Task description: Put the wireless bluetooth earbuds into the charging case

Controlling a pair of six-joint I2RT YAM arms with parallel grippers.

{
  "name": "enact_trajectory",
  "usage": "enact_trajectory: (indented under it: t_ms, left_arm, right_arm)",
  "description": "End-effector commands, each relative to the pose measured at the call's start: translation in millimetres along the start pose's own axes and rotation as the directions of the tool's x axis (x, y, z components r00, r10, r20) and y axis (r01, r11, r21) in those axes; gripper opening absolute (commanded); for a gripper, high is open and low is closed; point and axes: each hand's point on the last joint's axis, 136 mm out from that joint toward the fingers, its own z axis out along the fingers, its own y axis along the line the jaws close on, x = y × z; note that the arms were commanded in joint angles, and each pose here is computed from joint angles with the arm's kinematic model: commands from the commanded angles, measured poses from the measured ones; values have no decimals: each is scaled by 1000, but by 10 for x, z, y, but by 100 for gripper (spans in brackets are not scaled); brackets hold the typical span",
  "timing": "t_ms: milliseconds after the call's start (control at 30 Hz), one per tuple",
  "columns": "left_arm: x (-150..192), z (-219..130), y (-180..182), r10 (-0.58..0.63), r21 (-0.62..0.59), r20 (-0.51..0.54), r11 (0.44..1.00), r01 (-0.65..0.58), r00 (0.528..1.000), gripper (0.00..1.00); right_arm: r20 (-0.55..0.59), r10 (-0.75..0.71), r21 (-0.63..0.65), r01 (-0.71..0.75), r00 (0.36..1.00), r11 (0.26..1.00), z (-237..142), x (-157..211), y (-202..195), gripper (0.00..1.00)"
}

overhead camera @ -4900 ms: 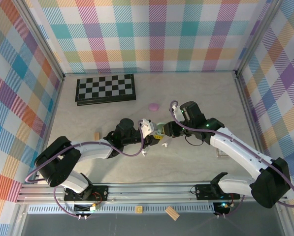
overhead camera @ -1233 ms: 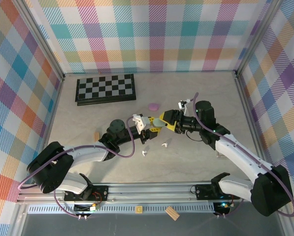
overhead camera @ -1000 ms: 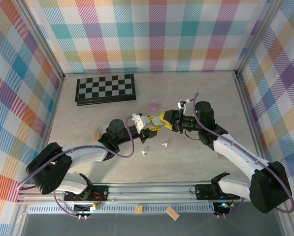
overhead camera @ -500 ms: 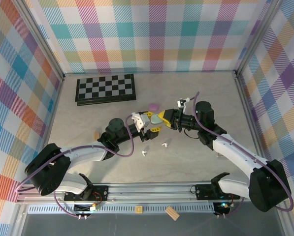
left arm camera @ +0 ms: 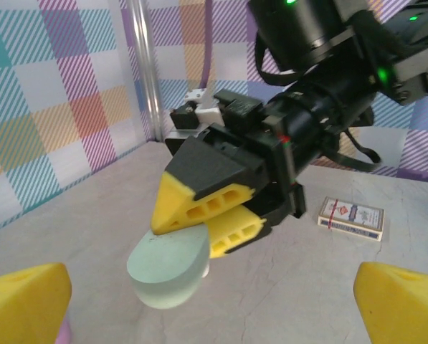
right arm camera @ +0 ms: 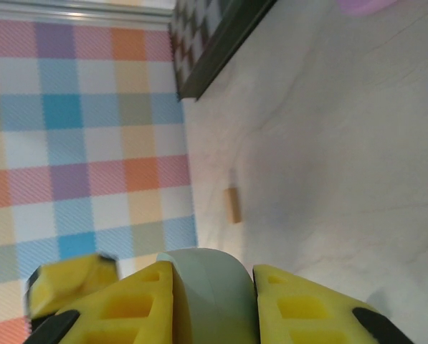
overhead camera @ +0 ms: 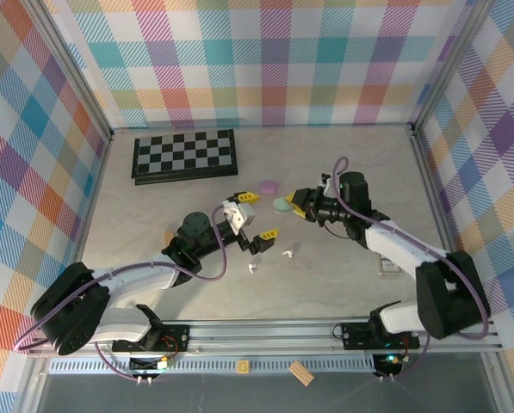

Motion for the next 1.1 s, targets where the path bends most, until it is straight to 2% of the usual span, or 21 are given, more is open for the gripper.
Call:
enact_trajectory:
  t_ms: [0, 333, 567, 667, 733, 867, 967, 1067]
  left_arm:
    - [165, -108, 27, -13, -35, -56, 999, 11, 998, 100]
    - [294, -331, 20, -37, -73, -123, 997, 28, 992, 100]
    - [323, -428, 23, -48, -93, -134, 995, 36, 990, 100]
    - [309, -435, 20, -47, -93, -132, 995, 35, 990, 100]
    - [296, -424, 21, -46, -91, -130, 995, 34, 990, 100]
    - [259, -381, 12, -38, -75, -125, 997, 29, 991, 100]
    - [239, -352, -1, -37, -63, -116, 998, 30, 993, 100]
    - [235, -328, -12, -40, -53, -114, 998, 34, 993, 100]
  right_arm:
    - [28, -106, 36, 105, 994, 994, 139, -236, -28, 17]
    - [5, -114, 177, 112, 993, 978, 798, -702, -687, 19]
    - [-5, -127, 260, 124, 992, 958, 1016, -870, -1000, 21]
    - [-17, -163, 293, 161, 986, 943, 1011, -899, -1029, 31]
    - [-34, -208, 323, 208, 978, 923, 960, -904, -1010, 42]
    - [-51, -323, 399, 316, 945, 861, 733, -919, -934, 58]
    - [-83, -416, 461, 405, 906, 790, 506, -885, -905, 68]
    - [-154, -518, 520, 515, 842, 682, 255, -830, -924, 80]
